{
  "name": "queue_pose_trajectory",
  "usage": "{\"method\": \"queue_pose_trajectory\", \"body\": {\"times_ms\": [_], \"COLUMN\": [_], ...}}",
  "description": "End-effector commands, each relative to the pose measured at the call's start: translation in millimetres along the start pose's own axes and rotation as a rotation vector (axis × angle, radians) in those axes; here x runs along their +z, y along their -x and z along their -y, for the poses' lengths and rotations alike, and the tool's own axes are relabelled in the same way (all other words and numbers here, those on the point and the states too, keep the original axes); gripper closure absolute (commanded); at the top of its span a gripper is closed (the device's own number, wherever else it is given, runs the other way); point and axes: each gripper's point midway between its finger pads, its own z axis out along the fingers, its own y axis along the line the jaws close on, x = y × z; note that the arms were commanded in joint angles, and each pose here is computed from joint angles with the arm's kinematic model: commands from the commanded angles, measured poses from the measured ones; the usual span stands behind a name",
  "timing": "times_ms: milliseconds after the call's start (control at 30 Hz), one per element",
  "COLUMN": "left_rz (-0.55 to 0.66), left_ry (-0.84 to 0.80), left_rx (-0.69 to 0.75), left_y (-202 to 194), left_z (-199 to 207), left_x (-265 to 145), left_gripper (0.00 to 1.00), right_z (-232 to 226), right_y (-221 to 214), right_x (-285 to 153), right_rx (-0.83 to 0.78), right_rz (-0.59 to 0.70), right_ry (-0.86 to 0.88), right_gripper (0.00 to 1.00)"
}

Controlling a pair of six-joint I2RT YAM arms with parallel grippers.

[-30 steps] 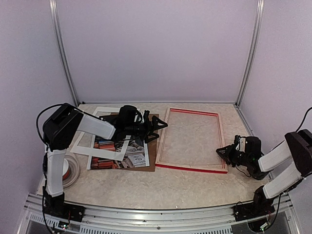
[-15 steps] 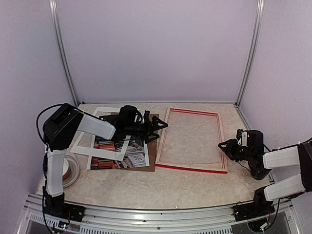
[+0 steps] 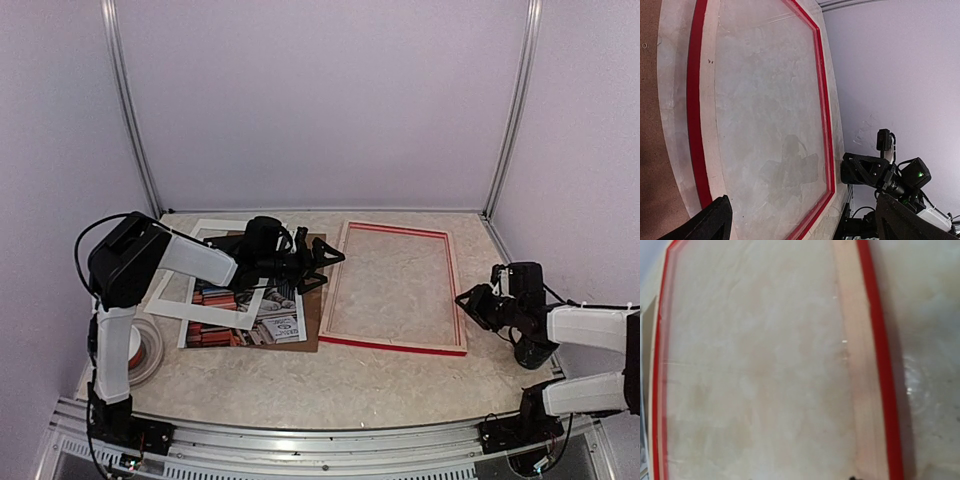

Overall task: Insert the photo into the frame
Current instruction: Place the glass panel at the frame body, then adjust the glass panel to frame the body.

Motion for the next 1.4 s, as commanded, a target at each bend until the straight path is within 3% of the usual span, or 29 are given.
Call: {"method": "queue_pose_trajectory", "body": {"times_ms": [0, 300, 533, 1000, 1367], "left_rz": [-0.005, -0.019, -0.023, -0.024, -0.03], "left_ry": [-0.005, -0.007, -0.003, 0.004, 0.032], "left_rx": [0.009, 0.01, 0.012, 0.011, -0.001], "left_y": [-3.1, -7.7, -8.7, -8.4, -13.0], "left_z": [1.2, 1.6, 0.9, -4.8, -21.1], "left_x": [4.6, 10.1, 12.5, 16.7, 21.1], "left_gripper": [0.01, 0.01, 0.01, 0.01, 0.01], "right_z": [3.7, 2.4, -16.2, -12.4, -7.8], "right_y": [12.5, 21.8, 13.3, -27.0, -31.5], "right_x": [-10.3, -17.0, -5.5, 30.8, 44.0], "right_rx": [-0.024, -0.045, -0.077, -0.152, -0.182], "right_rz": [0.039, 0.052, -0.005, -0.154, -0.176], "right_ry": [-0.067, -0.111, -0.04, -0.194, -0.287], "right_gripper": [0.57, 0.4, 0.41, 0.41, 0.4]}}
